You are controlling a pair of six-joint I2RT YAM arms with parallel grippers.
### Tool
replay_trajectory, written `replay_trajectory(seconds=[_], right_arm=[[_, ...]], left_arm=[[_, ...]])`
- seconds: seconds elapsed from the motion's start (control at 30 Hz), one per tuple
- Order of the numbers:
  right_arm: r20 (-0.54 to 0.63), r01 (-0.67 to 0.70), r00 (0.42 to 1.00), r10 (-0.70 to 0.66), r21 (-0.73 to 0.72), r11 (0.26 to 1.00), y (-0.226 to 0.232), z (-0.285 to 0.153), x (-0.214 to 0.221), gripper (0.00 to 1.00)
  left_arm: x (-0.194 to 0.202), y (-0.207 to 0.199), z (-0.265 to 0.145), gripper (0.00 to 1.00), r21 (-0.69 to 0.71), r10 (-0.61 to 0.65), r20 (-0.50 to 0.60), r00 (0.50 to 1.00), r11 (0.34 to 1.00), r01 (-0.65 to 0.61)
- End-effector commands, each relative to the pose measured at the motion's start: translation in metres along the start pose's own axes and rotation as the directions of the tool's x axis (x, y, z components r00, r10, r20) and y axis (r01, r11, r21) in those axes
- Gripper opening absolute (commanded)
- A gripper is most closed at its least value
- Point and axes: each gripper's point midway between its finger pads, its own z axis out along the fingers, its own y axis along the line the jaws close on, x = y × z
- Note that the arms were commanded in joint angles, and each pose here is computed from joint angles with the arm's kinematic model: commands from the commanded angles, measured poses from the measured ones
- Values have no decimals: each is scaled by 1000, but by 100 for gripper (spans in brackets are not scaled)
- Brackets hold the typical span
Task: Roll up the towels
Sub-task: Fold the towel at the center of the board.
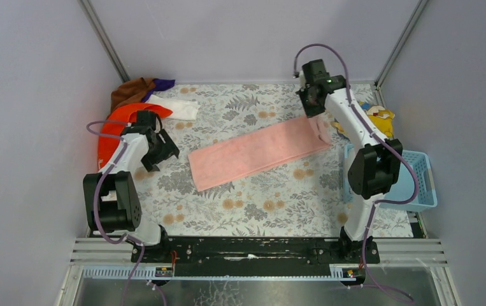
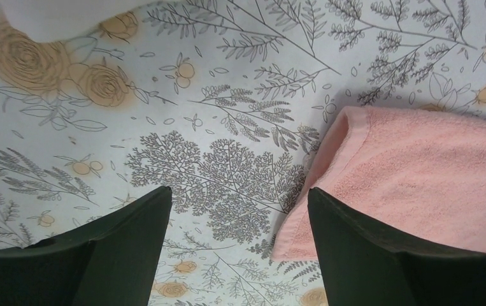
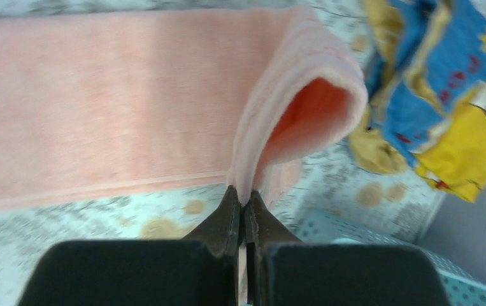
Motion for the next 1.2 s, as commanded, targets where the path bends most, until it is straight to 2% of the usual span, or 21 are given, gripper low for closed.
replay_trajectory(seconds=[0.0,0.3,0.5,0.8,1.17], right_arm=[[9,57,998,-56,-192,980,71,-23,3,0],[58,112,994,-95,-509,854,210,-57,0,0],[27,100,994,-106,-613,784,272,-60,9,0],[-11,52,997,-82,-688,724,327,-67,7,0],[-72,-66,997,20,-726,685,351,-69,-7,0]], left_arm=[[7,-15,9,78,87,15,-31,999,996,-12],[31,-26,16,77,175,13,-120,993,984,8],[41,-20,21,77,170,45,-149,988,985,-19],[53,-23,26,71,197,55,-186,981,980,-18],[70,-39,31,61,241,81,-237,968,970,-22]])
